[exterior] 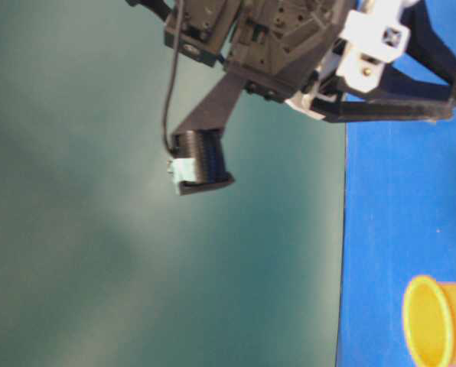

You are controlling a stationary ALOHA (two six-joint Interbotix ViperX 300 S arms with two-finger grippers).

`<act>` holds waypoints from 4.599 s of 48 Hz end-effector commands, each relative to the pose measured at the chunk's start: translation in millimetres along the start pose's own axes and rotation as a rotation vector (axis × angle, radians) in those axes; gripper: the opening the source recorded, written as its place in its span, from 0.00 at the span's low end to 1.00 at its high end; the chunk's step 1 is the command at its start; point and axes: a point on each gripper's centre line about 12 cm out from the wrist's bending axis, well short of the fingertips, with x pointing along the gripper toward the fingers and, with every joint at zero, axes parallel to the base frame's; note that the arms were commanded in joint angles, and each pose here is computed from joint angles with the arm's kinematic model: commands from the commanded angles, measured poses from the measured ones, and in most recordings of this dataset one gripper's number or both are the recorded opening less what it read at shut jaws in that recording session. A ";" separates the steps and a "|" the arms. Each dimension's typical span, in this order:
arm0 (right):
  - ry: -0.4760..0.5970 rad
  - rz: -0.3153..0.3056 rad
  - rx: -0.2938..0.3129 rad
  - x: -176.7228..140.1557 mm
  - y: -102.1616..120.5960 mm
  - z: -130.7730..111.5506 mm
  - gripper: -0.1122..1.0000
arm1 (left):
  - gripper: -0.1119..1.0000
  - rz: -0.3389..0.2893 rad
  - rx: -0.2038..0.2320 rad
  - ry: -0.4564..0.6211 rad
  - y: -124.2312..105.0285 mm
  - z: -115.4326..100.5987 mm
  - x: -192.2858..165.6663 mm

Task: Move the block forward with right arm.
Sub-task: 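Move the open right gripper over the small orange cube, then lower the right gripper and close its fingers on the orange cube, then lift the orange cube with the right gripper and carry it toward the near table edge, then hold the orange cube in the right gripper near the table edge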

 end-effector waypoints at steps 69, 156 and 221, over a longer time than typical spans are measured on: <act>-0.018 -0.001 -0.005 -8.8 0.4 11.9 0.47 | 0.10 0.000 0.012 -0.052 -0.1 16.1 0.8; -0.089 0.176 -0.002 -171.1 120.5 51.3 0.47 | 0.10 0.000 0.009 -0.052 -0.1 17.6 0.5; -0.099 0.275 -0.032 -175.7 209.4 69.6 0.47 | 0.10 0.002 -0.012 -0.008 0.2 20.7 -11.7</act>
